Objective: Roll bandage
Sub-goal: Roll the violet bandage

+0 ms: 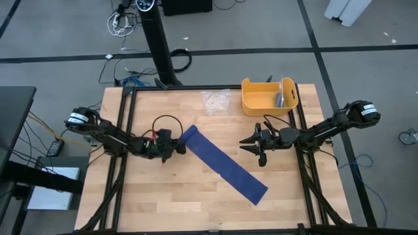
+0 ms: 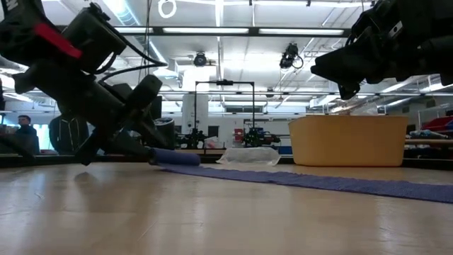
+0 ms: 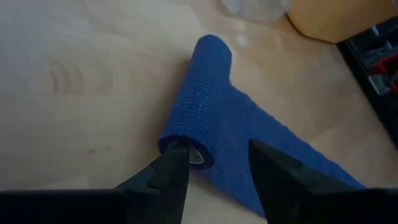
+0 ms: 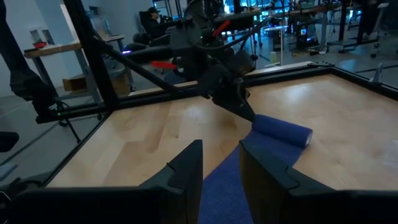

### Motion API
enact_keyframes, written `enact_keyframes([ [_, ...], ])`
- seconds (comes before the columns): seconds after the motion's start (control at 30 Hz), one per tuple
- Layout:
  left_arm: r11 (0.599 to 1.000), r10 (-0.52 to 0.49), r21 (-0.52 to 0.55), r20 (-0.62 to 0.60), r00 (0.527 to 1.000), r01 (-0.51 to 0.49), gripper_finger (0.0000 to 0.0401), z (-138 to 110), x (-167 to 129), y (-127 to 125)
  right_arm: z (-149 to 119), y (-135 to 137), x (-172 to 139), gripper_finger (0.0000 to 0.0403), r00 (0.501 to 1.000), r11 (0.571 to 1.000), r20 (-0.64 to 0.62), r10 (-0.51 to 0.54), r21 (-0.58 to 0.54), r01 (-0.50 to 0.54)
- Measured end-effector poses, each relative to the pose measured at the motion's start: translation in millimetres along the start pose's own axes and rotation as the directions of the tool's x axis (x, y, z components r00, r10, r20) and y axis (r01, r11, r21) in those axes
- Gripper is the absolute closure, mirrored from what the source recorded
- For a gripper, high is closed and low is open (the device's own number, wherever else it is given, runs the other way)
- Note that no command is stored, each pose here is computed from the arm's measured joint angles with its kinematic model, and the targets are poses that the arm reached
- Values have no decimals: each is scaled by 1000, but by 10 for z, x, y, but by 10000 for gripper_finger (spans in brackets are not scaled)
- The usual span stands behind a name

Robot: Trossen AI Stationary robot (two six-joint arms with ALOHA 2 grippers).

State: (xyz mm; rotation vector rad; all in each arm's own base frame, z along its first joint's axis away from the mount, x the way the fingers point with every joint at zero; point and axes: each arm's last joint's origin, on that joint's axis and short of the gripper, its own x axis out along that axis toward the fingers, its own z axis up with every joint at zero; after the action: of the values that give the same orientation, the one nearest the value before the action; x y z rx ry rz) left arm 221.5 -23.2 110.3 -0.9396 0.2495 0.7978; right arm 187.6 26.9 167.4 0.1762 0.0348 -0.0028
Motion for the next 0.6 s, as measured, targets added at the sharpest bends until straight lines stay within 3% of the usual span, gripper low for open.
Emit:
enact_keyframes([
  [0.33,997,71,19,3,997,-71,228,49,215,119,0,-6,-1,295,1000,1000,4,-21,-1,21],
  [0.6,996,61,64,74,995,-65,228,72,268,115,-13,-8,3,297,1000,1000,-4,-23,-2,23],
])
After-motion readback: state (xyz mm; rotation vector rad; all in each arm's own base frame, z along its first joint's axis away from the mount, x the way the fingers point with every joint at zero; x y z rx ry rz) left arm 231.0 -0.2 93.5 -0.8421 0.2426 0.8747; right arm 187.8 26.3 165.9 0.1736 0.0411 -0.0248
